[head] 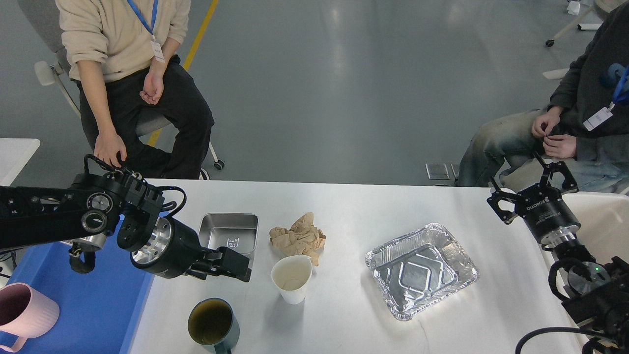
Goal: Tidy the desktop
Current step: 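Reach the left gripper to the dark green mug and grasp it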
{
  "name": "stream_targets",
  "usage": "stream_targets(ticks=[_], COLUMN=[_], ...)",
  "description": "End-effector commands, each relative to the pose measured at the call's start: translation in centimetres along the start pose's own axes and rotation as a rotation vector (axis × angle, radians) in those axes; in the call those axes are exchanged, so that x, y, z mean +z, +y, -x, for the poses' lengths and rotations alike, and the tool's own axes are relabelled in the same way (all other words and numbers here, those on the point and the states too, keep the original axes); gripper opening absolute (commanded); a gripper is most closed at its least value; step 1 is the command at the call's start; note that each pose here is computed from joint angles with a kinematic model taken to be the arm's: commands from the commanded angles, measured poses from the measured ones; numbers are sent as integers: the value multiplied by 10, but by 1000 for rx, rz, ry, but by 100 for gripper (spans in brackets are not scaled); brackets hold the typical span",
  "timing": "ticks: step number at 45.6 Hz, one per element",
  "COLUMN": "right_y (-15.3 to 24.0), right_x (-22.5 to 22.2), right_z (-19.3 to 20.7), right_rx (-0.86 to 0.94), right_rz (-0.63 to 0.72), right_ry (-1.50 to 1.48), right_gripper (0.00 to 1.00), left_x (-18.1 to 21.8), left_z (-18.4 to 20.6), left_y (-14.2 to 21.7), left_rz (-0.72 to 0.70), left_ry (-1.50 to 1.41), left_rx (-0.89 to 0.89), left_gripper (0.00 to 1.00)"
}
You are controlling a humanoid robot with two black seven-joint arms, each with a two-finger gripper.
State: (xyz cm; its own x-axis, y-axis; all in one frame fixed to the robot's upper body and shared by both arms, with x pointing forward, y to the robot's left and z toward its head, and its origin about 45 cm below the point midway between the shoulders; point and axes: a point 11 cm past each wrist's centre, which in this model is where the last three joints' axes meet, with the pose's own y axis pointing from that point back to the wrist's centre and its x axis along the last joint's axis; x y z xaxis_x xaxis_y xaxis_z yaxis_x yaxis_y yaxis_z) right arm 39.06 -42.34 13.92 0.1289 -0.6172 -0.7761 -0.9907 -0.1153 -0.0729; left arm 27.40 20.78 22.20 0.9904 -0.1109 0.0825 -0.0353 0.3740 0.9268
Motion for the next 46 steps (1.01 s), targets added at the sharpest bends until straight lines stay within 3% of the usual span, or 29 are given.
stream_targets(ticks=[1, 12, 37, 46], right_y=[1, 1, 1, 4], right_x=[0, 0, 0, 1], right_z=[0, 0, 0, -2], right_rx=[1, 1, 0, 0], right_rz=[2, 0, 2, 4], right_ry=[0, 0, 0, 0], right_gripper=[100, 100, 100, 100], left_x=[-23, -52, -78, -78], left_z=[18, 38, 41, 37], left_y=[-3, -17, -44, -66], left_rz=[-54, -133, -216, -231], left_ry=[27, 13, -33, -43], left_rx=[-60, -100, -46, -37], left_gripper=[96, 96, 93, 87])
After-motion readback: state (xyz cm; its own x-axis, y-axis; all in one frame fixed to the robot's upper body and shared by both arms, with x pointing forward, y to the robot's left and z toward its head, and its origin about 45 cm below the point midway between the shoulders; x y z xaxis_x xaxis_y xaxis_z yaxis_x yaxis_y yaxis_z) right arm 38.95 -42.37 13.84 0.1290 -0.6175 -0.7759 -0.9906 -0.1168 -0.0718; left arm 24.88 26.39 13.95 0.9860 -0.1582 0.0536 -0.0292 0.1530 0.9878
